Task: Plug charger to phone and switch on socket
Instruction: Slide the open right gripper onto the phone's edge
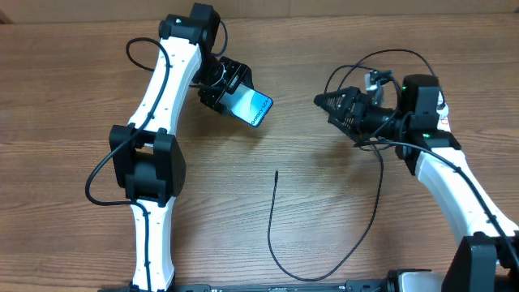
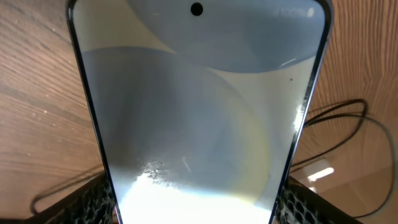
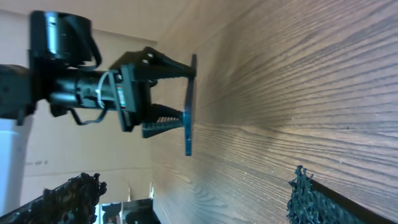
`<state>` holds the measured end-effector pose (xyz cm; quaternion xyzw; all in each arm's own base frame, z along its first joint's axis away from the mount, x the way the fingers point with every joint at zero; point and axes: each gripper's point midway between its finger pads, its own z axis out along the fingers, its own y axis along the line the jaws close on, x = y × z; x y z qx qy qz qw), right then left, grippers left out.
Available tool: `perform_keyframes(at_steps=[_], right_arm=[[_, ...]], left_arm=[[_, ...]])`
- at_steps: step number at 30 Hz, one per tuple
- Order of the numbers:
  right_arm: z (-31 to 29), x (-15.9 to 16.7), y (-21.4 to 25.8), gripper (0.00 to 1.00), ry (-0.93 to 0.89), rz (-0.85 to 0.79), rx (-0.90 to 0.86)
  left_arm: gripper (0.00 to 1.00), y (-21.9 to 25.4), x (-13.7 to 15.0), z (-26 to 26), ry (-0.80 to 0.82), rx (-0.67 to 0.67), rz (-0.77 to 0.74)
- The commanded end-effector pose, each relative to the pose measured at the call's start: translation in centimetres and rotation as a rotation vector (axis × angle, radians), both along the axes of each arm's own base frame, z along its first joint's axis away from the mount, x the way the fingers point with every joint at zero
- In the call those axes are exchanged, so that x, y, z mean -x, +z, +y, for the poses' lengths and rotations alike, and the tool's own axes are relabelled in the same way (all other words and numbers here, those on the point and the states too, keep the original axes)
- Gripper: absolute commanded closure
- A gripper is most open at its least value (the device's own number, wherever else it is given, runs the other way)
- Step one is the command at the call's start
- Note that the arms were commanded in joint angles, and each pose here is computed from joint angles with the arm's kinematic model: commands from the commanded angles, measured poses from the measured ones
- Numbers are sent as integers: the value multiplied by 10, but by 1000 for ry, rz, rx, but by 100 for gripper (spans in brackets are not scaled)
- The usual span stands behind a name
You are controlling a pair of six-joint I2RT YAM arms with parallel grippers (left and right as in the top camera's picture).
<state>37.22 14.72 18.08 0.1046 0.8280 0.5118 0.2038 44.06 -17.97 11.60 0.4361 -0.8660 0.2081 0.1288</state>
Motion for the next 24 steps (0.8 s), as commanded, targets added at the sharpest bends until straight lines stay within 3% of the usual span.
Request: perform_keyframes(at_steps=[1, 24], right_arm=[[6, -10, 4, 0, -31, -21, 38], [24, -8, -6, 0, -61, 23, 80]], left_arm=[[96, 14, -1, -16, 58, 64, 26], [96, 23, 23, -82, 21, 144, 77]])
